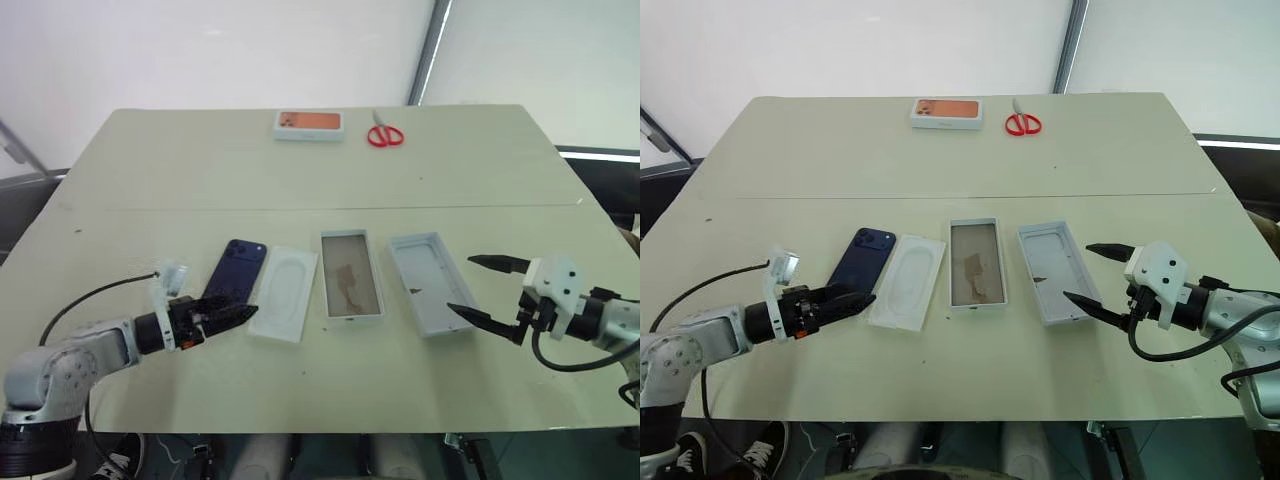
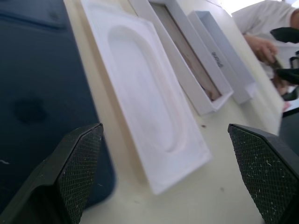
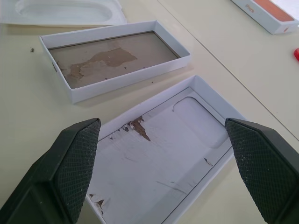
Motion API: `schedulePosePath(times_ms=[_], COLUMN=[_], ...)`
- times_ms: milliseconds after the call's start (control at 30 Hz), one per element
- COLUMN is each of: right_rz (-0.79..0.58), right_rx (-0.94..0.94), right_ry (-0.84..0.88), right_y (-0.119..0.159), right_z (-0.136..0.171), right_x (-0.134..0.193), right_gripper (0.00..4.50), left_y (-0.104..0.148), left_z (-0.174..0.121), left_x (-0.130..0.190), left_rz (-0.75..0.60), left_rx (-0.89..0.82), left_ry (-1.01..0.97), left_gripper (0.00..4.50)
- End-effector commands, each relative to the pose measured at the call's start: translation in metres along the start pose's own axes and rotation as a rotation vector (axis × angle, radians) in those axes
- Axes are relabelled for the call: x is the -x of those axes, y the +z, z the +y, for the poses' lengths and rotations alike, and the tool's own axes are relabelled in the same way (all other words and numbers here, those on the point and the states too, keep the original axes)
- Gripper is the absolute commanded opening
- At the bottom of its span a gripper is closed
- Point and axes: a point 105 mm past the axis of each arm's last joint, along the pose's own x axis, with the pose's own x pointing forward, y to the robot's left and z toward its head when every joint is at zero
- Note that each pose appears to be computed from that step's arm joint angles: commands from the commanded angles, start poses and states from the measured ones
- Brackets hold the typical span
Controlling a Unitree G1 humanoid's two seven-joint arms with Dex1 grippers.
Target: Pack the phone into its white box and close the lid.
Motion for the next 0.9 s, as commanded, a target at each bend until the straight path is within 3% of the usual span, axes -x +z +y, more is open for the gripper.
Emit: schedulePosePath(times_ms=[33, 167, 367, 667, 900], right_rz=[-0.035, -0.037, -0.040, -0.048, -0.048], right_rx=[0.034, 0.041, 0.039, 0.056, 0.065], right_ry=[-0.009, -0.020, -0.029, -0.033, -0.042], right_y=[0.010, 0.010, 0.009, 0.009, 0.009], right_z=[0.002, 0.000, -0.001, -0.003, -0.006], right_x=[-0.002, -0.003, -0.004, -0.010, -0.009], right_gripper=[4.46, 4.46, 4.46, 4.46, 4.46], left_y=[0.005, 0.000, -0.006, -0.011, -0.010], left_z=[-0.009, -0.006, 0.001, -0.009, -0.002], left_x=[-0.004, -0.008, -0.016, -0.041, -0.036], left_rz=[0.008, 0.064, 0.114, 0.133, 0.125], left_rx=[0.025, -0.013, 0.063, 0.089, 0.110], left_ry=[-0.017, 0.045, 0.082, 0.050, 0.082], left_gripper=[4.50, 4.50, 4.50, 4.50, 4.50])
